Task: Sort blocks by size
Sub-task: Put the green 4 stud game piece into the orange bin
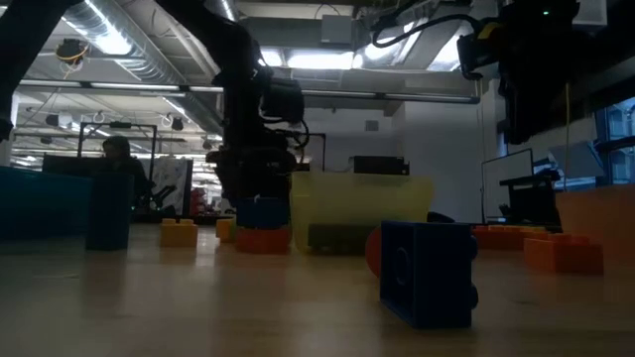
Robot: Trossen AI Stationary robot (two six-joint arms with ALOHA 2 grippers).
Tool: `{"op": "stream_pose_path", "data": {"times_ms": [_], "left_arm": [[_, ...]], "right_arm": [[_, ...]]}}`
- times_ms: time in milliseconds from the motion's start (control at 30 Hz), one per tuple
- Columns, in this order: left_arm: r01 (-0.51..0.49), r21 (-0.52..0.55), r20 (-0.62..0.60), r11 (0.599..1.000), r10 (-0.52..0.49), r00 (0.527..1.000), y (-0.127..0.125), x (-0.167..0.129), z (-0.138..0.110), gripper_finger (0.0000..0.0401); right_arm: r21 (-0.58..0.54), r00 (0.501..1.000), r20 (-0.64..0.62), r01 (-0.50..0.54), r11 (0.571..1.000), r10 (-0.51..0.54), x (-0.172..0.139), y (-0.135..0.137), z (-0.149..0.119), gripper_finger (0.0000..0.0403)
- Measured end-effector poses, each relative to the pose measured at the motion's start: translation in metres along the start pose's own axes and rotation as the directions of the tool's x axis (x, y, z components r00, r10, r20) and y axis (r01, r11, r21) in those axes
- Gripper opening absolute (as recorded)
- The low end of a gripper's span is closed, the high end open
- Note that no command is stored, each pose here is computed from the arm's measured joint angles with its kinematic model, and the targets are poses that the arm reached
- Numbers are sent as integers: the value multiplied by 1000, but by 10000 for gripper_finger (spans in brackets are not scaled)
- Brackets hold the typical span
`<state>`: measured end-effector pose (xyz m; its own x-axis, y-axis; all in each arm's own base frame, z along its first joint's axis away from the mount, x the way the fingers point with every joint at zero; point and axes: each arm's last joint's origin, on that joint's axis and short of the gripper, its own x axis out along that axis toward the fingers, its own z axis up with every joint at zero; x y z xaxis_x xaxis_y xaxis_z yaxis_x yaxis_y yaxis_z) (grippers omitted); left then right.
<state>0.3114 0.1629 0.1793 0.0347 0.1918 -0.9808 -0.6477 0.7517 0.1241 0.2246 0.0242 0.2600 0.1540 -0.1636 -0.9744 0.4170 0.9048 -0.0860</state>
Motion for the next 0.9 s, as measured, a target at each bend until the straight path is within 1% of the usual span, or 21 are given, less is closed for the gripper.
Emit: {"op": "stream_pose_path", "data": {"times_ms": [100, 233, 400, 567, 900], "left_arm": [[26, -10, -28, 1000, -27, 999, 0, 1, -3, 198], [61, -12, -33, 998, -61, 998, -1, 6, -5, 198], [61, -11, -53, 998, -61, 997, -2, 13, -11, 198], [63, -10, -48, 998, -64, 997, -2, 14, -12, 198], [75, 54, -12, 996, -75, 997, -4, 14, -9, 195]], "right_arm": [[0, 1000, 0, 0, 1000, 0, 0, 0, 0, 227], [0, 1000, 3, 5, 1000, -5, 0, 0, 0, 227], [0, 1000, 4, 6, 1000, -6, 0, 0, 0, 227], [-1, 1000, 4, 6, 1000, -6, 0, 0, 0, 227], [0, 1000, 4, 7, 1000, -7, 0, 0, 0, 227]]}}
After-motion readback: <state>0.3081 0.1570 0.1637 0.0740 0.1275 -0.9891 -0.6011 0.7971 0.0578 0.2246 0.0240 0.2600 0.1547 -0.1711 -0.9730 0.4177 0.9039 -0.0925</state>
